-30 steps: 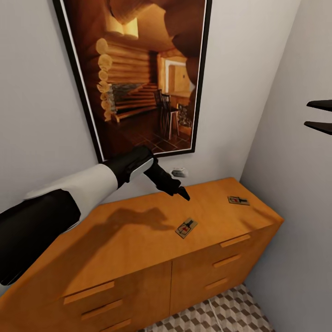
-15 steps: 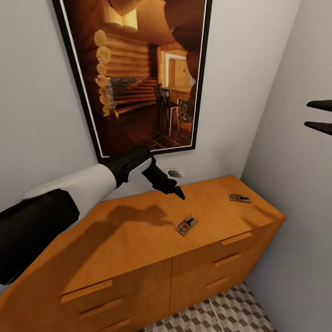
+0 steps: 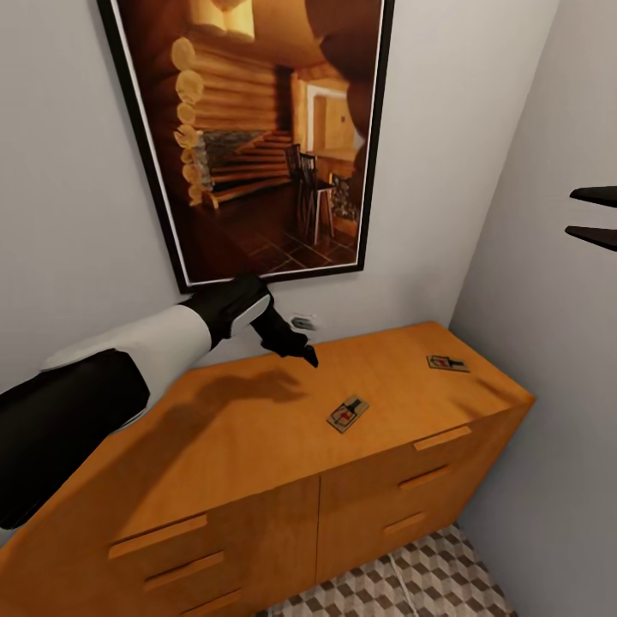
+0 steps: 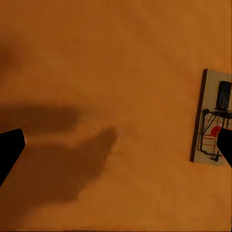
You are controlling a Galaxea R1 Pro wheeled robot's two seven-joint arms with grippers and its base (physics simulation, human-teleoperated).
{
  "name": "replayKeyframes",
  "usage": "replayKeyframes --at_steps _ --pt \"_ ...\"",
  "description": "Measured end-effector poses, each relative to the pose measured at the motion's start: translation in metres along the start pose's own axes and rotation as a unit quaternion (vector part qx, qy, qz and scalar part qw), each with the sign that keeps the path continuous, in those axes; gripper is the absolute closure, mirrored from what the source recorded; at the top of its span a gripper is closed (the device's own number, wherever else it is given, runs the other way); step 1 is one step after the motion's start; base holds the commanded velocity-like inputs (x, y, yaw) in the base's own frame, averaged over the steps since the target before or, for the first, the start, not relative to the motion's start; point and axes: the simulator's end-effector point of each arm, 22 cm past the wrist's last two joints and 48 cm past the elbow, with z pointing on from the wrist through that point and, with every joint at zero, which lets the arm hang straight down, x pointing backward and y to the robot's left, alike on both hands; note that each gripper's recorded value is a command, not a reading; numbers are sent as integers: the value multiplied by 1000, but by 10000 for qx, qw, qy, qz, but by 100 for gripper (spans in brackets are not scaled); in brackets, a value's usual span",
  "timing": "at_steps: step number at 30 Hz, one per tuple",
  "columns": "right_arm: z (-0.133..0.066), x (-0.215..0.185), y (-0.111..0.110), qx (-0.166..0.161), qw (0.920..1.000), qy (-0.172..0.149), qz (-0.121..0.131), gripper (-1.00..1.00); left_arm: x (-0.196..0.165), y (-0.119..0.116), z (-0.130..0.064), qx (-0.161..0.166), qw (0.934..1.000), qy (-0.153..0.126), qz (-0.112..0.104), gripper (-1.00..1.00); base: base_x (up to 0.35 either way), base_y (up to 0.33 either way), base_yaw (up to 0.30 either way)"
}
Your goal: Take the four mousetraps from the cabinet in the bathroom and place them on the bathroom floor. Make sure all four end up on the same floor surface, and ensure that at least two of them are either under or directly next to the same bathroom sink.
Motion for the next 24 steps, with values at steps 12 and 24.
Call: replayKeyframes --at_steps 12,24 --pt "0 15 -11 1 10000 -1 -1 -100 17 35 15 -209 9990 37 -404 -100 0 0 0" --pt "-1 15 -11 -2 10000 -2 0 -100 17 36 14 -207 9988 29 -438 -100 0 0 0"
